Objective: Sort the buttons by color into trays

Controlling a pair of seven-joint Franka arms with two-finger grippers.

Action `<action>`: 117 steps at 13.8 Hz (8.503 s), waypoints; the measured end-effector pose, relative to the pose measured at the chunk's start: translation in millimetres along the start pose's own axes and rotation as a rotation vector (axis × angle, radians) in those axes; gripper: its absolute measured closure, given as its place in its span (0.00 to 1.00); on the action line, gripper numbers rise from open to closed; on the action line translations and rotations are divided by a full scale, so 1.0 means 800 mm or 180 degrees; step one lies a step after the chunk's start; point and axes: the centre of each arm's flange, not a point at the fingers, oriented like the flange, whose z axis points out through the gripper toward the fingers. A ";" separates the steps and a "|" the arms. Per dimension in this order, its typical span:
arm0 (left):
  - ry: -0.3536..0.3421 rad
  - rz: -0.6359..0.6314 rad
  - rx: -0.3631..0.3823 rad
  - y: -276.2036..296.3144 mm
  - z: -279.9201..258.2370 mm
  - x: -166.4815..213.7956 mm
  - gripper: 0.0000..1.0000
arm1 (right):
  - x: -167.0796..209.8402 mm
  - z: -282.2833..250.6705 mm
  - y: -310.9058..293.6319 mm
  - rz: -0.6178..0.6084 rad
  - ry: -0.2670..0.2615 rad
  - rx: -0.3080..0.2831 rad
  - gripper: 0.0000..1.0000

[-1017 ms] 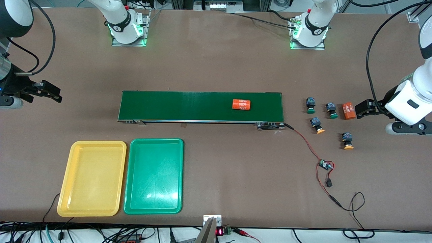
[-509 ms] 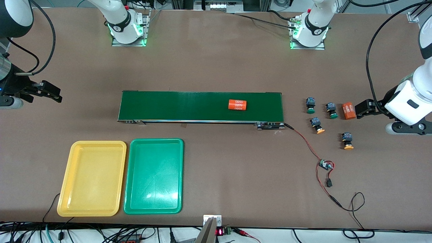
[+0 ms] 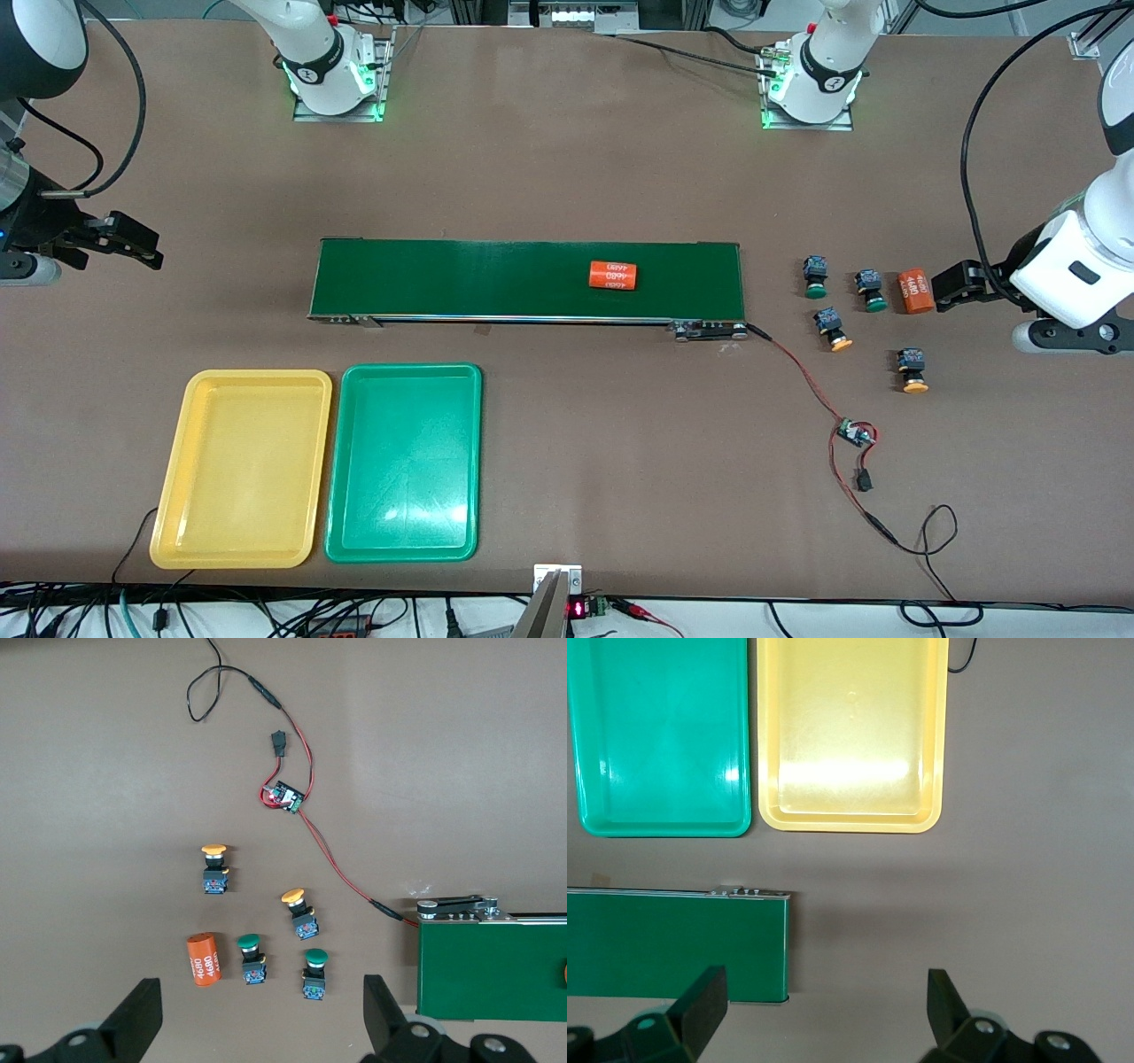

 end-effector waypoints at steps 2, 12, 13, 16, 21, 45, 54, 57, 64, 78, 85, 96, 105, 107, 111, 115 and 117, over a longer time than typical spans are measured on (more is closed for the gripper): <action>0.0000 0.0000 0.0000 0.000 0.000 0.000 0.00 | 0.000 0.000 0.000 0.0000 0.0000 0.0000 0.00; -0.0022 -0.0006 -0.0011 -0.003 0.005 0.002 0.00 | 0.004 0.010 -0.001 -0.0001 -0.0044 -0.0007 0.00; -0.0022 -0.0011 -0.0011 -0.004 0.006 0.002 0.00 | 0.004 0.010 -0.001 0.0000 -0.0044 -0.0007 0.00; -0.0035 -0.0006 -0.0010 -0.003 0.006 0.002 0.00 | 0.004 0.010 -0.001 0.0001 -0.0043 -0.0007 0.00; -0.0074 0.0000 -0.0001 -0.002 0.007 0.000 0.00 | 0.004 0.010 -0.001 0.0005 -0.0041 0.0005 0.00; -0.0940 -0.0057 -0.0018 -0.043 0.268 -0.020 0.00 | 0.005 0.008 0.000 0.0008 -0.0007 0.0004 0.00; -0.0414 -0.0435 -0.0434 0.003 0.442 -0.067 0.03 | 0.012 0.029 -0.002 0.0010 -0.0092 0.0000 0.00; -0.0458 -0.0400 -0.0401 -0.005 0.488 -0.076 0.09 | 0.014 0.027 -0.002 0.0010 -0.0056 -0.0001 0.00; -0.0574 -0.0551 -0.0452 0.019 0.523 -0.082 0.52 | 0.020 0.038 -0.004 0.0015 -0.0057 0.0010 0.00; -0.0478 0.0421 -0.0278 0.322 0.351 -0.120 0.59 | 0.021 0.037 -0.003 0.0018 -0.0049 0.0011 0.00; -0.0571 0.0364 -0.0400 0.401 0.381 -0.156 0.51 | 0.020 0.038 0.014 0.0090 -0.0050 0.0009 0.00; -0.0523 -0.0493 0.0033 0.200 0.282 -0.010 0.00 | 0.020 0.037 0.017 0.0105 -0.0048 0.0008 0.00; -0.0518 0.0017 0.0183 -0.086 0.448 0.053 0.00 | 0.020 0.037 0.017 0.0105 -0.0046 0.0009 0.00; -0.0495 0.0066 0.0061 -0.113 0.489 0.046 0.00 | 0.020 0.037 0.017 0.0104 -0.0046 0.0009 0.00; -0.0613 0.0060 -0.0069 -0.133 0.542 0.021 0.00 | 0.020 0.037 0.017 0.0104 -0.0046 0.0009 0.00; -0.0648 0.0108 -0.0095 -0.134 0.545 0.014 0.24 | 0.020 0.037 0.017 0.0104 -0.0046 0.0009 0.00; -0.0682 0.0162 -0.0088 -0.131 0.538 0.014 0.47 | 0.020 0.037 0.017 0.0104 -0.0046 0.0009 0.00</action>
